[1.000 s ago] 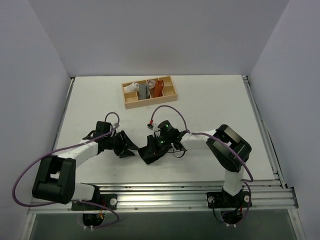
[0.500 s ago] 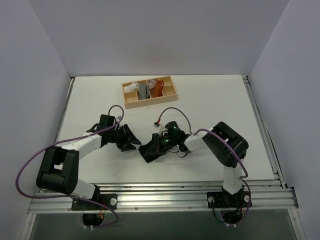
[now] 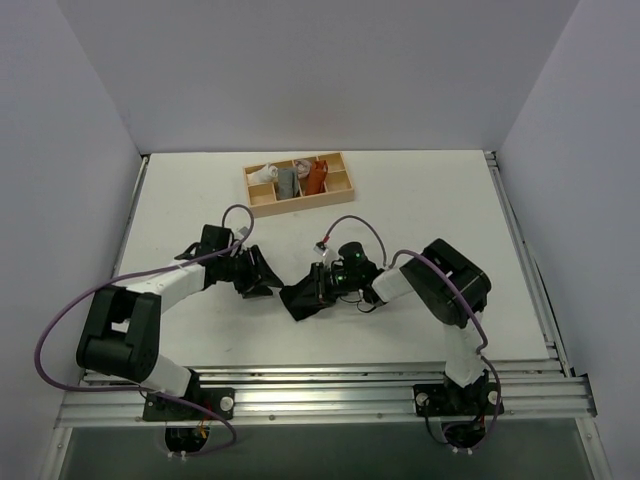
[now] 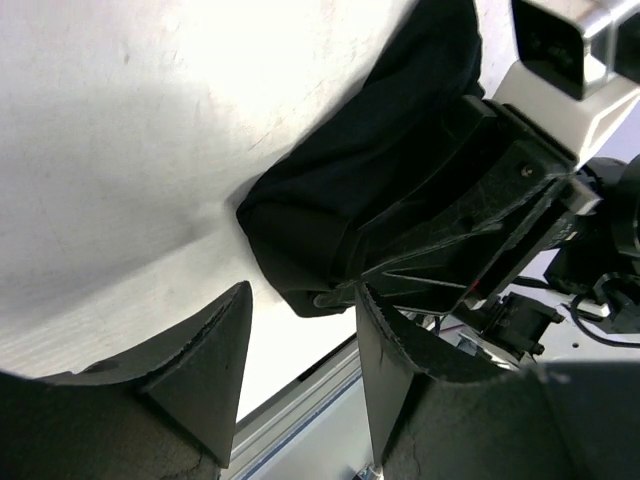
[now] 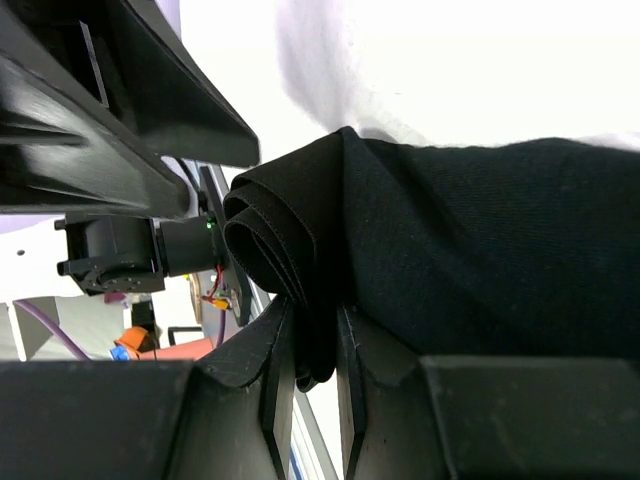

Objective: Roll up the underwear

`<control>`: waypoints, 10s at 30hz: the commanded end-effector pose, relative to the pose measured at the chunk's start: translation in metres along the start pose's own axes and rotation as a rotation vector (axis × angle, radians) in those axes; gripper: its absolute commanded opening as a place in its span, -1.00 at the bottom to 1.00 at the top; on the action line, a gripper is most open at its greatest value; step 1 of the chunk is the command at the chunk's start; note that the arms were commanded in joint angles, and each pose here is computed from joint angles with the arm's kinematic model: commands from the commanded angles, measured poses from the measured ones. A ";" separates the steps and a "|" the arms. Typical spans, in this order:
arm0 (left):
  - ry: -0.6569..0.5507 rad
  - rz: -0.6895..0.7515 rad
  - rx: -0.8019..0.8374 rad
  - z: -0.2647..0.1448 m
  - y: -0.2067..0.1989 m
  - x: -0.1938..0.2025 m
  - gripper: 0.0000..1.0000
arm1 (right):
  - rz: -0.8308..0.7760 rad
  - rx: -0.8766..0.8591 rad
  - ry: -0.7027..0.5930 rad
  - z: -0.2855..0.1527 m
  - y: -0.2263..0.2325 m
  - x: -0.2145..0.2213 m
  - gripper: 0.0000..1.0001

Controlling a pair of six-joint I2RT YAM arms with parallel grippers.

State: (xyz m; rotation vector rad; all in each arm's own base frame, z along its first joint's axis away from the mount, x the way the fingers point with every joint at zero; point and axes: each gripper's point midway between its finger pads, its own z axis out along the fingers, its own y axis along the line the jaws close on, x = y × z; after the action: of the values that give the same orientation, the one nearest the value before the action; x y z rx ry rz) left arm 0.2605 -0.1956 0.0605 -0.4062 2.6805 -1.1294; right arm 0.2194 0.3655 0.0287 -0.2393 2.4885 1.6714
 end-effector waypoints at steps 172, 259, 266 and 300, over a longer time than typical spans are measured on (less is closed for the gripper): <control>-0.096 -0.160 -0.569 0.035 -0.001 0.023 -0.95 | -0.578 0.808 -0.379 -0.049 0.046 0.023 -0.10; -0.174 -0.114 -0.283 0.041 -0.031 0.030 0.19 | 0.128 0.082 -0.419 -0.050 -0.053 0.048 -1.00; -0.158 -0.116 -0.324 0.060 -0.022 0.029 0.10 | 0.122 0.089 -0.412 -0.049 -0.055 0.046 -1.00; -0.025 -0.012 -0.673 0.055 0.003 0.057 -0.95 | -0.629 0.906 -0.241 -0.052 -0.001 0.038 -0.05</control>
State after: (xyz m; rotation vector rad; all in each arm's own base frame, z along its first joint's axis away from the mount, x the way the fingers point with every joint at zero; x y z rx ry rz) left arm 0.2375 -0.2729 0.0274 -0.5046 2.9195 -0.3930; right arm 0.1731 0.3287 0.0382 -0.5370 2.3818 0.4866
